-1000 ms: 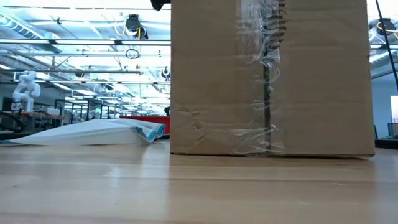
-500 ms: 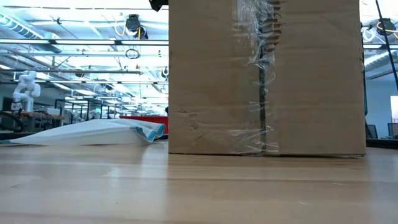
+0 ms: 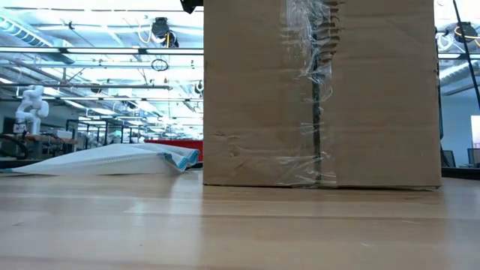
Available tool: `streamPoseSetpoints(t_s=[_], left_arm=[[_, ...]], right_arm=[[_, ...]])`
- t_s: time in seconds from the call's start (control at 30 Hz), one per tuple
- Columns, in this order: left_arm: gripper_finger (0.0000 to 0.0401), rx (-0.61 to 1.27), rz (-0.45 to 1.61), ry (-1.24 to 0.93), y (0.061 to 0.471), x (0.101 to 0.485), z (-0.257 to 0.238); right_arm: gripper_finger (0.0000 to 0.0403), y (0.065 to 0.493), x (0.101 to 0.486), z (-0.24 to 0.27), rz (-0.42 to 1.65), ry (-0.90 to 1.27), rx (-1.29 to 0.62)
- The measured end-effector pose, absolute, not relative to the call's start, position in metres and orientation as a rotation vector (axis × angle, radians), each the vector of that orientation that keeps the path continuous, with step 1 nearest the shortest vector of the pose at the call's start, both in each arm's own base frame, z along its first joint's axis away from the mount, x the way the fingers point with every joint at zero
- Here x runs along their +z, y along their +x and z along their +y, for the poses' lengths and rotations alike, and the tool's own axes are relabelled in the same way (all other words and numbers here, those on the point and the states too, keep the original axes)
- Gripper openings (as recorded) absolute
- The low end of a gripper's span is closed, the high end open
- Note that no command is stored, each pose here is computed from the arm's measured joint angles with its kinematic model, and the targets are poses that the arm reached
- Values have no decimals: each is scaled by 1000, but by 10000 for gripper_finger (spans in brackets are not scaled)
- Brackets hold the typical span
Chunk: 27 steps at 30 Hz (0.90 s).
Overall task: Unpack boxes
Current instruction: Break down box until it is fully flat
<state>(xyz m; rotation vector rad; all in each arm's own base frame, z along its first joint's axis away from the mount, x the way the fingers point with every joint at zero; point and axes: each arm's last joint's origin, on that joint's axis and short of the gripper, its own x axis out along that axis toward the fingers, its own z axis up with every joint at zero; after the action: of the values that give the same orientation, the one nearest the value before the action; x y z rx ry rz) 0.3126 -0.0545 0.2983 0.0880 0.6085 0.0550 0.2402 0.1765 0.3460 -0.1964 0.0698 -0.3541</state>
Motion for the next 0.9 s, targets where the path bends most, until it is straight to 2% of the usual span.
streamPoseSetpoints(t_s=[0.3, 0.67, 0.9], left_arm=[[200, 58, 607, 89, 313, 298, -54], [200, 62, 611, 94, 313, 298, -54], [200, 60, 611, 95, 313, 298, -53]], right_arm=[[67, 237, 338, 176, 118, -174, -392], [67, 213, 348, 184, 106, -240, -482], [67, 208, 350, 186, 93, -215, -457]])
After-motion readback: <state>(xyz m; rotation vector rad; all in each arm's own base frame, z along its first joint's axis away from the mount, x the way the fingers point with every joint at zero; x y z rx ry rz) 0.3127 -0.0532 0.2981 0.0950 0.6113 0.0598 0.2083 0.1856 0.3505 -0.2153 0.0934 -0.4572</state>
